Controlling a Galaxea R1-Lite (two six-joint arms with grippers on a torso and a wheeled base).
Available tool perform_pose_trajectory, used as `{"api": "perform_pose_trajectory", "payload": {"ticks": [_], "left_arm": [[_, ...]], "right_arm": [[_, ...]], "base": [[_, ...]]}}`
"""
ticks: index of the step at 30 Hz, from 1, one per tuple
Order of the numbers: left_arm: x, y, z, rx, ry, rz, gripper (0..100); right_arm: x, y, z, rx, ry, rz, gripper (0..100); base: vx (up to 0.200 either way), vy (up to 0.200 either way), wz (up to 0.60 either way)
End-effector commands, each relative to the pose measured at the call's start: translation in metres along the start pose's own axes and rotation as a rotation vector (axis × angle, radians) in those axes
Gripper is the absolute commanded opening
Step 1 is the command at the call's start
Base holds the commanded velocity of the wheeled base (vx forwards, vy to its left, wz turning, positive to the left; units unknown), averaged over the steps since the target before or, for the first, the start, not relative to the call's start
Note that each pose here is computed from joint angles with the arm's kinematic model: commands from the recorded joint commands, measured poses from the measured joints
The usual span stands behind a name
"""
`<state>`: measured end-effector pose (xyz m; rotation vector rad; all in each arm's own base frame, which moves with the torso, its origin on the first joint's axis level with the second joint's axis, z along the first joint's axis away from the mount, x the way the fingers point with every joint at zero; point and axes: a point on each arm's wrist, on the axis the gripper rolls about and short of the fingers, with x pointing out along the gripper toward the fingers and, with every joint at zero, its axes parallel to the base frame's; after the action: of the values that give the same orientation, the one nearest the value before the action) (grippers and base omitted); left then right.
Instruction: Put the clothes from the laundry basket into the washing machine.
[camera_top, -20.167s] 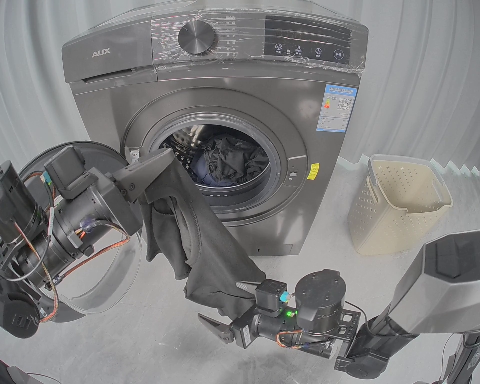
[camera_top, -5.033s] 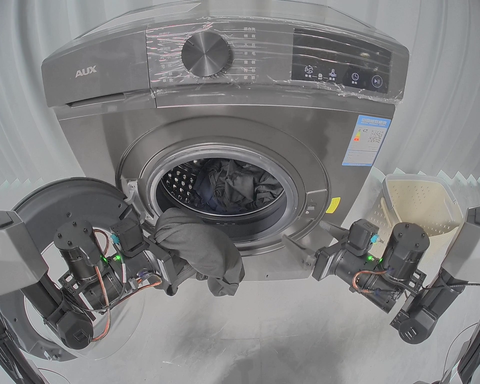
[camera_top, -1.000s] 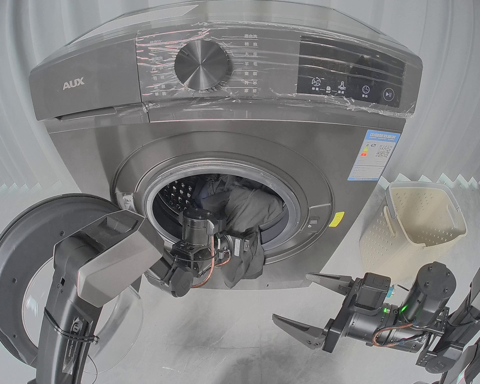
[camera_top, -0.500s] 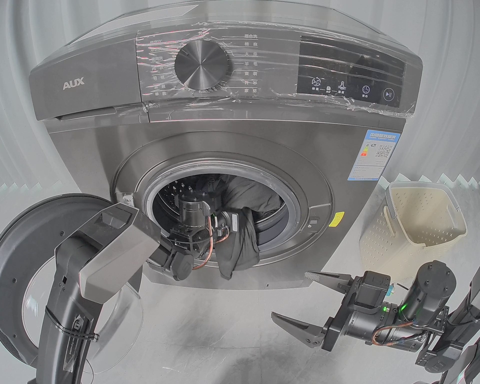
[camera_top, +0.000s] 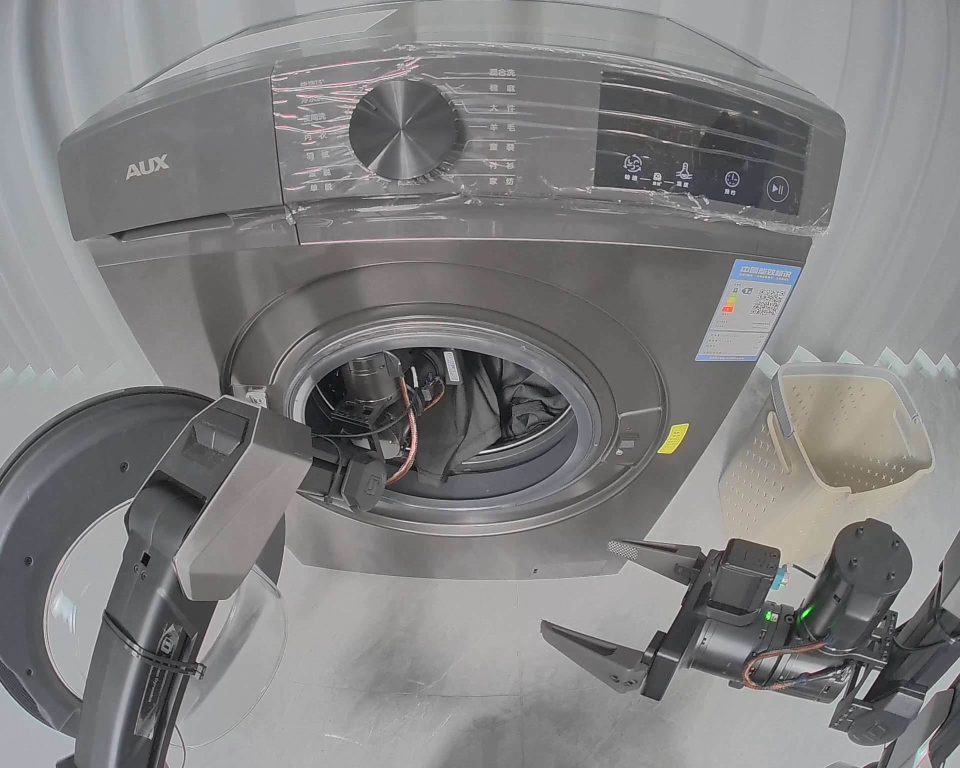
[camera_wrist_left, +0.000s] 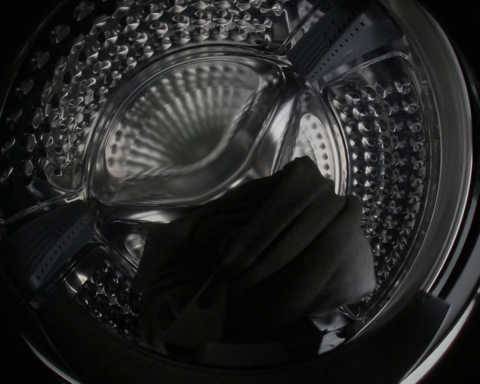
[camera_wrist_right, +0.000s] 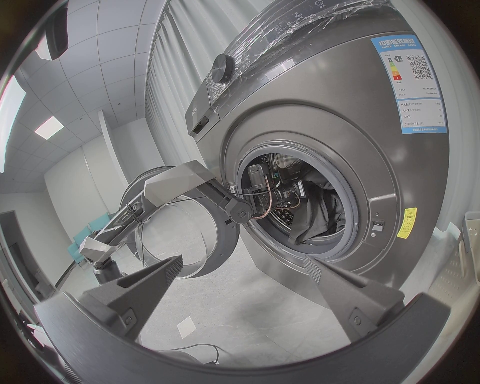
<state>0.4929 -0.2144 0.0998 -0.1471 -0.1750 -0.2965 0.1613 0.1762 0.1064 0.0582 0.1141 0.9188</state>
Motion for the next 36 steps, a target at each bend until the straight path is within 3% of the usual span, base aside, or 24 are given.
{"api": "perform_pose_trajectory", "payload": {"ticks": [1, 2, 7, 15, 28, 29, 36], "left_arm": [[0.001, 0.003, -0.010, 0.001, 0.015, 0.005, 0], [0.000, 0.003, -0.012, 0.002, 0.020, 0.005, 100], [-0.004, -0.001, -0.014, -0.018, 0.042, 0.000, 100], [-0.040, -0.007, -0.040, 0.010, 0.252, -0.074, 100], [-0.049, -0.003, -0.081, 0.067, 0.347, -0.077, 100], [-0.049, -0.003, -0.083, 0.070, 0.350, -0.077, 0], [-0.047, -0.006, -0.082, 0.059, 0.352, -0.082, 0]], "right_arm": [[0.000, 0.000, 0.000, 0.000, 0.001, 0.001, 100], [0.000, 0.000, 0.000, 0.000, 0.001, 0.001, 100], [0.000, 0.000, -0.001, 0.001, 0.003, 0.000, 100], [0.001, 0.000, -0.001, 0.001, 0.006, 0.001, 100], [0.001, 0.000, -0.001, 0.001, 0.006, 0.004, 100], [0.001, 0.000, -0.001, 0.001, 0.006, 0.004, 100], [0.002, 0.000, 0.000, 0.002, 0.000, 0.005, 100]], "base": [[0.000, 0.000, 0.00], [0.000, 0.000, 0.00], [0.000, 0.000, 0.00], [0.000, 0.000, 0.00], [0.000, 0.000, 0.00], [0.000, 0.000, 0.00], [0.000, 0.000, 0.00]]}}
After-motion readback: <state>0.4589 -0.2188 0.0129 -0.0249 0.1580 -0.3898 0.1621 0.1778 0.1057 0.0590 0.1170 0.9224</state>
